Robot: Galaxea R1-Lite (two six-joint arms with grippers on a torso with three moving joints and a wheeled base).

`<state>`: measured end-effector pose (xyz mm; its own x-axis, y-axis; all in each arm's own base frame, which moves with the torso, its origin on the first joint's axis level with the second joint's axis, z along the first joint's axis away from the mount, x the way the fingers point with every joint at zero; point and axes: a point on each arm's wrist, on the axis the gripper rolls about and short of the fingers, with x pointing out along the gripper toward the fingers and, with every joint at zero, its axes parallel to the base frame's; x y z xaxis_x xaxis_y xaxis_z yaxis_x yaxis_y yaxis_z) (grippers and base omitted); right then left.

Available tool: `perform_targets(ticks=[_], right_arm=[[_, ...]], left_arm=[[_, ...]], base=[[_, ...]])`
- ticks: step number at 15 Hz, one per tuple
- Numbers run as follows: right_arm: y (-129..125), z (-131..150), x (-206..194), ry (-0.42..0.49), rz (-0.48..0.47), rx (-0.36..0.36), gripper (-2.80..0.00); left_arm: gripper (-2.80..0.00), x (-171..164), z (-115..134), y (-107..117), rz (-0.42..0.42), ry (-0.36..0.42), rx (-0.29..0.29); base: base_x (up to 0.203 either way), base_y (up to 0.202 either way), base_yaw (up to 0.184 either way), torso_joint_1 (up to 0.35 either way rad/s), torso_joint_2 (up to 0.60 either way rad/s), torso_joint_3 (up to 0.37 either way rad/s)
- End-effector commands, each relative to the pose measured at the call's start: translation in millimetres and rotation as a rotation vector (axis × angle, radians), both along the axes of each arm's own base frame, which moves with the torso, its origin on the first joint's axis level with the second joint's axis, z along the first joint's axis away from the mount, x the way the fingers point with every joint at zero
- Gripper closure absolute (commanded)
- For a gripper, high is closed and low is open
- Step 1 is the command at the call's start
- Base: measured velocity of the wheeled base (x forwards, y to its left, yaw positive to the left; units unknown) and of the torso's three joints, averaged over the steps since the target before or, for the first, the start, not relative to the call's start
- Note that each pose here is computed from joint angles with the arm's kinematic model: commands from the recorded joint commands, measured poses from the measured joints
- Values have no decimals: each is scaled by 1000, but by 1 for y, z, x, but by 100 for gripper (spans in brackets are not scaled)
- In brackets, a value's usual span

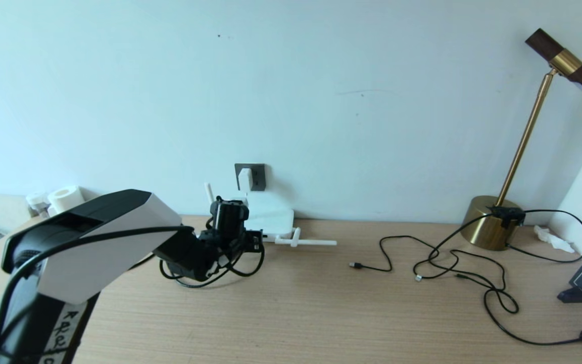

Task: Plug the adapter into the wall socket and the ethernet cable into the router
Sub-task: Hand it to the other hand

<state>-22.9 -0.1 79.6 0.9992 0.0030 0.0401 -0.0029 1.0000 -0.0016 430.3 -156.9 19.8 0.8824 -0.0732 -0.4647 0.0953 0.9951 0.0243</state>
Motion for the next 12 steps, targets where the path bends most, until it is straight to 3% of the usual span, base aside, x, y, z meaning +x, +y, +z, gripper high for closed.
perform_targets(ticks=[1, 12], right_arm=[[0, -3, 1, 14, 0, 0, -280], [0, -3, 1, 13, 0, 0, -280]], left_arm=[[0, 0, -3, 0, 2, 4, 2], [0, -1, -5, 1, 4, 12, 5]], base=[[0, 0, 0, 0, 0, 0], [0, 0, 0, 0, 0, 0]])
